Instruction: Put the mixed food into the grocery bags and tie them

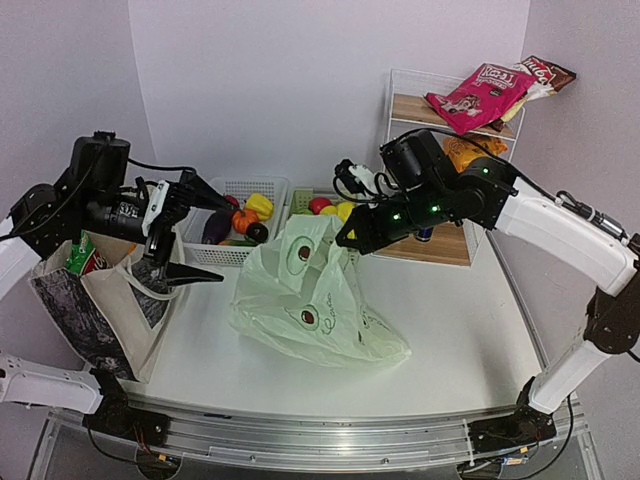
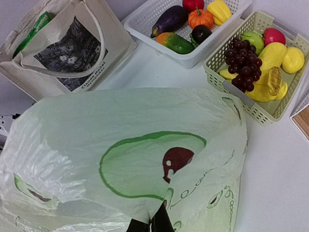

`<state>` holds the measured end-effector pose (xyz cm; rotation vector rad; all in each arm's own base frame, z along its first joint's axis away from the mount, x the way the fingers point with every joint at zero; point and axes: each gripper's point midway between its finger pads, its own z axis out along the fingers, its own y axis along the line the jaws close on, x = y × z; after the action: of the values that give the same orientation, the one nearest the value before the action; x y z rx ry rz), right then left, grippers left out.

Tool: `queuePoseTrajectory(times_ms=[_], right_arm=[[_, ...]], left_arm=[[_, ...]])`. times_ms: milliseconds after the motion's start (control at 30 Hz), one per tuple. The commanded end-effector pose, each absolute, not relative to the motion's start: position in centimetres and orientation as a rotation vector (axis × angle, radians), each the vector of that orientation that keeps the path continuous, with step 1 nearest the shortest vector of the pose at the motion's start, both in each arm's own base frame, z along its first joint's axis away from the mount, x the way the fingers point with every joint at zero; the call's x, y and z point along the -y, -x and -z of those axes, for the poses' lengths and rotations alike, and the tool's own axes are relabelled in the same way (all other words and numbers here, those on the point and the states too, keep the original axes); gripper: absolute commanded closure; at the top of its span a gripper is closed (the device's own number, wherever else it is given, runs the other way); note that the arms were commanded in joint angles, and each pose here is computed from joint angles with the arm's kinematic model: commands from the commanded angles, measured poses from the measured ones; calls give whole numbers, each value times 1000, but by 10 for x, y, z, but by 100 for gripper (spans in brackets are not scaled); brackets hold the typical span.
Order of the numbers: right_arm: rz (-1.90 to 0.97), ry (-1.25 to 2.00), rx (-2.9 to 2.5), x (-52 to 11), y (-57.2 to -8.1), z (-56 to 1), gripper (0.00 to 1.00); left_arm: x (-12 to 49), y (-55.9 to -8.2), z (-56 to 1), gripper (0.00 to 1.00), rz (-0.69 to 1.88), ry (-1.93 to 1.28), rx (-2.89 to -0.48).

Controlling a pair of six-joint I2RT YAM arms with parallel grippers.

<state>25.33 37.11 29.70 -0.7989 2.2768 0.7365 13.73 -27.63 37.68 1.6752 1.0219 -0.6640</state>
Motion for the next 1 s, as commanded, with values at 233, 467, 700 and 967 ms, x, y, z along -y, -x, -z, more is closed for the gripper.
queuePoseTrajectory(times_ms=[233, 467, 700, 967], right_arm=[[-800, 805, -2207, -399, -255, -315, 100], [-809, 811, -2196, -401, -254, -318, 100], [-821, 818, -2180, -404, -254, -323, 100], [-856, 839, -2177, -410, -250, -323, 100]], left_arm=[[317, -148, -309, 24, 672, -1911, -1086], [312, -178, -296, 24, 445, -1822, -1108], [309, -175, -266, 27, 362, -1926, -982], [326, -206, -260, 45, 178, -1914, -858]])
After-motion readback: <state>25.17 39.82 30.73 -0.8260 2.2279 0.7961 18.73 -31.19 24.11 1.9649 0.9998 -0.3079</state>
